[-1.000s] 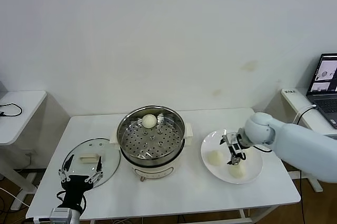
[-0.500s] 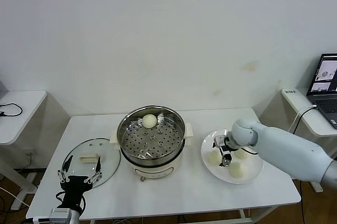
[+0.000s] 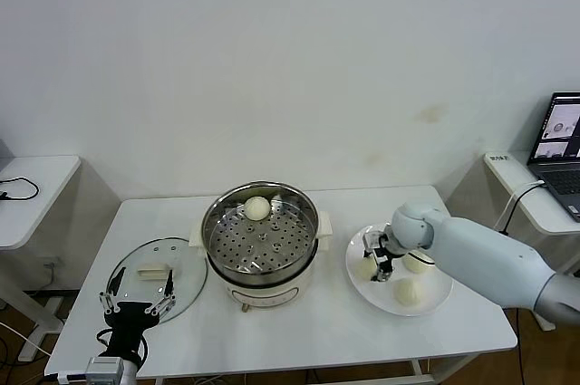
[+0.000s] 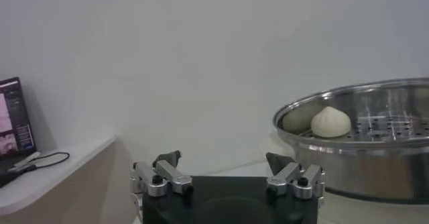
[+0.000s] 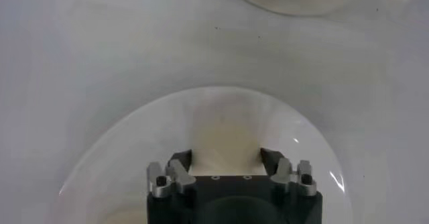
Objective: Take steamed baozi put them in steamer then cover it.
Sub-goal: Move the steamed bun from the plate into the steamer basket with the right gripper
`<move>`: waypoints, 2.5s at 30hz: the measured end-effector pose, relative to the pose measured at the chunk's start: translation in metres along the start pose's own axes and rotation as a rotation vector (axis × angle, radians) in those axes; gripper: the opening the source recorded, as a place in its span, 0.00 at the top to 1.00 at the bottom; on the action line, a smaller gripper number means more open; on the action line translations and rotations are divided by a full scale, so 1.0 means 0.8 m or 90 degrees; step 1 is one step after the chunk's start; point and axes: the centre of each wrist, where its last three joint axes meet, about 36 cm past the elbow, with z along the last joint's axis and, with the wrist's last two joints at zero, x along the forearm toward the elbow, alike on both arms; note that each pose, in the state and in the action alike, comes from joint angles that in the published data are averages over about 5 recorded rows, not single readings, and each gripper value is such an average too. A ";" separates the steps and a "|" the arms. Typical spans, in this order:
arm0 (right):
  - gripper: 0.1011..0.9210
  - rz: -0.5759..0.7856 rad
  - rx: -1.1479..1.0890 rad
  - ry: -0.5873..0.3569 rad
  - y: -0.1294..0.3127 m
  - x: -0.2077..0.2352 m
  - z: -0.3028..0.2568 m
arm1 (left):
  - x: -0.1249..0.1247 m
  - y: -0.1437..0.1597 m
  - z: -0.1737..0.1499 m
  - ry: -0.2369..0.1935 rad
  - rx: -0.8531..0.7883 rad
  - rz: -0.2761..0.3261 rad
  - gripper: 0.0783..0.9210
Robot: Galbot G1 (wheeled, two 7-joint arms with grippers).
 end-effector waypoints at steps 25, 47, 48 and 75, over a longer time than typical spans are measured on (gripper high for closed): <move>0.40 0.093 0.027 -0.037 -0.078 0.228 -0.052 | -0.002 0.000 -0.010 -0.015 -0.001 0.009 0.12; 0.39 0.079 0.068 -0.130 -0.130 0.235 -0.285 | -0.005 0.008 -0.014 -0.020 -0.003 -0.005 0.12; 0.39 0.075 0.068 -0.132 -0.131 0.226 -0.295 | -0.005 0.008 -0.015 -0.021 -0.003 -0.006 0.12; 0.39 0.026 0.031 -0.133 -0.142 0.085 -0.410 | -0.005 0.006 -0.012 -0.020 0.003 -0.012 0.12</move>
